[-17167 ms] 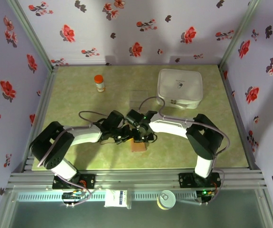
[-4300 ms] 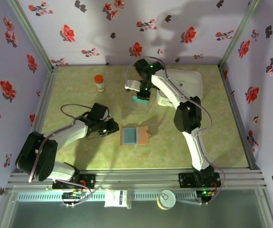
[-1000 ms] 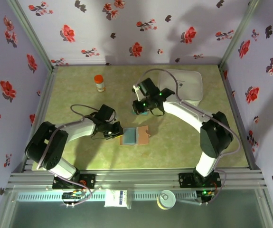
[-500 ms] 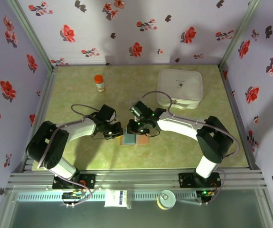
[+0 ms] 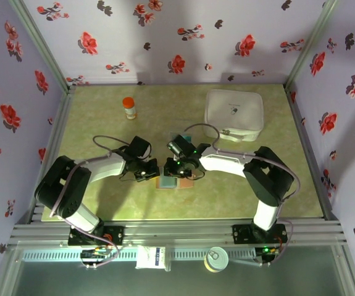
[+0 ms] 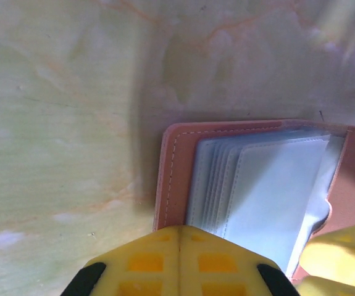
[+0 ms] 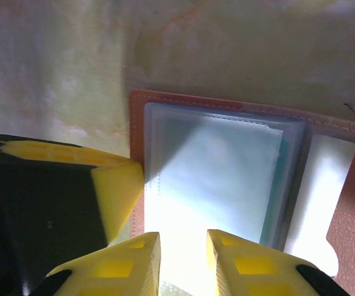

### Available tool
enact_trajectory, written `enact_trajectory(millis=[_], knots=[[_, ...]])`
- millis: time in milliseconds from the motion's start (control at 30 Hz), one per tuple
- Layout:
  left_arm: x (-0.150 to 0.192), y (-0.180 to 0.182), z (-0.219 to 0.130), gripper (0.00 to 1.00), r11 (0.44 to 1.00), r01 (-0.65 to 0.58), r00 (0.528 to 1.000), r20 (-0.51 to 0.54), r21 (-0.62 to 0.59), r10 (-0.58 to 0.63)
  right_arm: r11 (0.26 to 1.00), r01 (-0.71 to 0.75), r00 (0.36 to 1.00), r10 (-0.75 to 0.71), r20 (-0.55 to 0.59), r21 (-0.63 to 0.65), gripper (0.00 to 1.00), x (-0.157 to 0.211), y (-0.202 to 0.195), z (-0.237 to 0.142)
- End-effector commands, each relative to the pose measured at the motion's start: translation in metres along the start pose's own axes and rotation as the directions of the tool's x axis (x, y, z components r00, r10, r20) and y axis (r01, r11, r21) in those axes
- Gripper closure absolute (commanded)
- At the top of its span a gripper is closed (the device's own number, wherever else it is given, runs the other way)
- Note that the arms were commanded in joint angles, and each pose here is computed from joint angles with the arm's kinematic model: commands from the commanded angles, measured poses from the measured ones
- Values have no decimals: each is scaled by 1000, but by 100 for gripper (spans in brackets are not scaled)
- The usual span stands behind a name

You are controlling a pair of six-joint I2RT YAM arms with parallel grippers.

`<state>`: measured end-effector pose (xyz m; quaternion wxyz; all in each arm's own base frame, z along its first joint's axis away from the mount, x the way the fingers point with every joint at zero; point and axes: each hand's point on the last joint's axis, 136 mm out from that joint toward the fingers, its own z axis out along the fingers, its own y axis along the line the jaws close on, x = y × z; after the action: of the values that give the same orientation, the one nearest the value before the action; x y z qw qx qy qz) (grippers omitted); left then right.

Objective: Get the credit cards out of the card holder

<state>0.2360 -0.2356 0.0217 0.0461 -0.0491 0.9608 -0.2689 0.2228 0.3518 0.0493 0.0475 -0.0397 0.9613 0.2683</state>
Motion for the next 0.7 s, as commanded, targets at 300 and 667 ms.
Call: enact_trajectory(millis=[300,667], knots=[[8,16,7,97,998,-3,1000,-29,-66,1,996,-24,1000,25,-7,86,73,6,-23,2],[5,12,6,97,998,-14,1000,-24,-61,13,996,-45,999,46,-3,79,74,6,-34,-3]])
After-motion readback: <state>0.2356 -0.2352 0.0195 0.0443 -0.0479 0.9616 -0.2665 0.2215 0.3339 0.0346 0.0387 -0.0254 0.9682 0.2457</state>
